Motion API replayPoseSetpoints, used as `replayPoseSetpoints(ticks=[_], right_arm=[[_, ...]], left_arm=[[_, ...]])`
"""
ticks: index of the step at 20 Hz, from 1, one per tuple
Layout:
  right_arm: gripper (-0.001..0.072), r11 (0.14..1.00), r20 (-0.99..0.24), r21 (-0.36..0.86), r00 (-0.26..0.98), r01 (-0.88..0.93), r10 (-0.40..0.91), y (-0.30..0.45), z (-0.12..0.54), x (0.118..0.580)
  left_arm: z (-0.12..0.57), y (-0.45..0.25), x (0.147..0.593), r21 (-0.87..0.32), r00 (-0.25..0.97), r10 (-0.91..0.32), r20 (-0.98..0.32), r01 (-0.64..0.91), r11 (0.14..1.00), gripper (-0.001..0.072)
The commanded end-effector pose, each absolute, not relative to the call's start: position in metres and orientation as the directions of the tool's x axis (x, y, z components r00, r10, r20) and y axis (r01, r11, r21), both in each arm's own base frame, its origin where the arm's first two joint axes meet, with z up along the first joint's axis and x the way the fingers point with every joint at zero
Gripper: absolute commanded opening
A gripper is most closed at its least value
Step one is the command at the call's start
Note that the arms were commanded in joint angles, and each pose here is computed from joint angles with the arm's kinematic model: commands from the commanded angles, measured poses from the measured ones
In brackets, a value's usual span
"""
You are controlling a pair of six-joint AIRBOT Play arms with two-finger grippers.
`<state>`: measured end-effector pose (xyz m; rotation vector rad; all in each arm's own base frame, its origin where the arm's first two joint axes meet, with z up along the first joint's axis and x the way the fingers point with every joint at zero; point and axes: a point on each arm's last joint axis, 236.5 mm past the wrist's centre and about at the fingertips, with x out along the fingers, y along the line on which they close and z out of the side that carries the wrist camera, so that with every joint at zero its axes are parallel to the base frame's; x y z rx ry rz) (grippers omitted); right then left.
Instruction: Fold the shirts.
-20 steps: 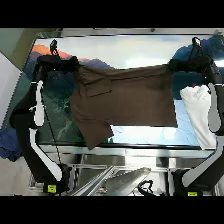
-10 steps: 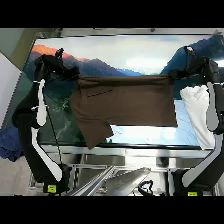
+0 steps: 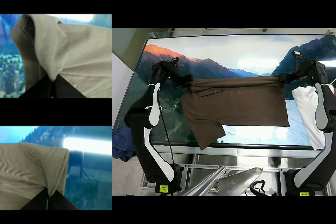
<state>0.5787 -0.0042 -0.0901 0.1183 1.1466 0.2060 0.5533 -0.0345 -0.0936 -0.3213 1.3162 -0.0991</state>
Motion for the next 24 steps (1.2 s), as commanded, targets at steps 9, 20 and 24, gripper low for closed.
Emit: replayPoseSetpoints(ticks=[9, 20, 24], right_arm=[[0.0402, 0.965, -0.901, 0.255, 0.346, -0.063, 0.261, -0.004, -0.057, 0.558], [0.0402, 0.882, -0.905, 0.426, 0.109, 0.201, 0.412, -0.062, -0.038, 0.370], [0.0402, 0.846, -0.874, 0.473, 0.013, 0.247, 0.486, -0.036, -0.091, 0.319]], left_arm=[[-0.009, -0.061, 0.565, -0.431, 0.310, -0.395, -0.865, -0.054, 0.901, 0.0644], [-0.038, -0.056, 0.346, -0.408, -0.047, -0.431, -0.901, -0.243, 0.880, 0.0644], [-0.078, -0.082, 0.270, -0.385, -0.131, -0.428, -0.894, -0.264, 0.885, 0.0644]])
